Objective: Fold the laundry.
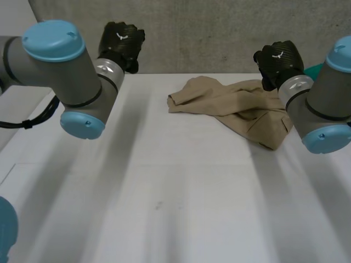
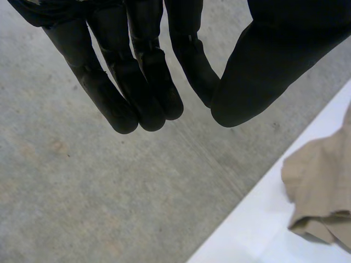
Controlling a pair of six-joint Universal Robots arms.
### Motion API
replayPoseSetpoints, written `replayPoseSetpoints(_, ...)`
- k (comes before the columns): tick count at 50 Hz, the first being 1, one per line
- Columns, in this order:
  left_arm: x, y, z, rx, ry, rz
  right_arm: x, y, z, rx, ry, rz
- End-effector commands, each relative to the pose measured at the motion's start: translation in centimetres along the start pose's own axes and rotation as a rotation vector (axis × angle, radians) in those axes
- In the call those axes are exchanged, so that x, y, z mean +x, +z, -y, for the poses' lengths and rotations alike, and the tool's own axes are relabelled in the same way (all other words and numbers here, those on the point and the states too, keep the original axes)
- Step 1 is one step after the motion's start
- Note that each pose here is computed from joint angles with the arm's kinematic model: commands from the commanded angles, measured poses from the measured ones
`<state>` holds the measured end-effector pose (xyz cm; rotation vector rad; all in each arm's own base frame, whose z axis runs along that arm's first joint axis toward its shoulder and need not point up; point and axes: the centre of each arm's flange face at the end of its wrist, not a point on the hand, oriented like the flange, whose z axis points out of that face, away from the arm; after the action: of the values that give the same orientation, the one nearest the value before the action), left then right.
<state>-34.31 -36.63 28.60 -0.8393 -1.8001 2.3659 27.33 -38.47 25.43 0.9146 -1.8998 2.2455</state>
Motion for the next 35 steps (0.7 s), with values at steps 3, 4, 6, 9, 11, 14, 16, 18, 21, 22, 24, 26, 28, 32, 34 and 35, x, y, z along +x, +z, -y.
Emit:
replayPoseSetpoints(3, -1.9, -0.7, 1.8, 0.023, -0.044, 0.022, 0.0, -1.8, -0.7, -0.213, 0.017, 0.066)
replayPoseSetpoints(4, -1.9, -0.8, 1.8, 0.016, -0.053, 0.019, -0.1, -2.0, -1.0, -0.245, 0.019, 0.078)
replayPoseSetpoints(6, -2.1, -1.2, 1.9, 0.003, -0.073, 0.015, -0.5, -2.3, -1.8, -0.311, 0.026, 0.105)
replayPoseSetpoints(9, -2.5, -1.9, 2.0, -0.021, -0.108, 0.013, -1.3, -2.4, -3.7, -0.409, 0.038, 0.145)
replayPoseSetpoints(11, -2.6, -2.3, 2.0, -0.035, -0.128, 0.007, -2.1, -1.8, -5.3, -0.438, 0.045, 0.155)
replayPoseSetpoints(14, -2.6, -2.8, 2.1, -0.042, -0.145, -0.004, -2.8, -1.1, -7.2, -0.459, 0.046, 0.159)
replayPoseSetpoints(16, -2.5, -3.2, 2.0, -0.053, -0.157, -0.016, -3.4, -0.2, -9.1, -0.461, 0.044, 0.155)
replayPoseSetpoints(18, -2.3, -3.5, 1.8, -0.063, -0.166, -0.028, -3.8, 0.5, -10.3, -0.452, 0.04, 0.147)
replayPoseSetpoints(21, -2.1, -4.0, 1.4, -0.079, -0.172, -0.041, -4.5, 1.7, -12.5, -0.442, 0.03, 0.121)
replayPoseSetpoints(22, -2.1, -4.1, 1.3, -0.083, -0.174, -0.042, -4.6, 1.9, -13.0, -0.441, 0.024, 0.113)
replayPoseSetpoints(24, -2.0, -4.3, 0.9, -0.097, -0.172, -0.045, -4.8, 2.6, -14.1, -0.431, 0.004, 0.089)
replayPoseSetpoints(26, -2.0, -4.4, 0.7, -0.1, -0.174, -0.044, -4.7, 3.0, -14.5, -0.419, -0.013, 0.068)
replayPoseSetpoints(28, -2.1, -4.6, 0.4, -0.108, -0.174, -0.044, -4.4, 3.7, -14.8, -0.389, -0.029, 0.035)
replayPoseSetpoints(32, -2.3, -4.7, 0.0, -0.121, -0.173, -0.04, -3.1, 4.0, -12.7, -0.349, -0.016, -0.003)
replayPoseSetpoints(34, -2.5, -4.8, -0.1, -0.124, -0.173, -0.036, -2.6, 3.2, -9.9, -0.327, 0.024, 0.006)
replayPoseSetpoints(35, -2.5, -4.8, -0.1, -0.124, -0.172, -0.034, -2.3, 2.8, -8.3, -0.302, 0.036, 0.008)
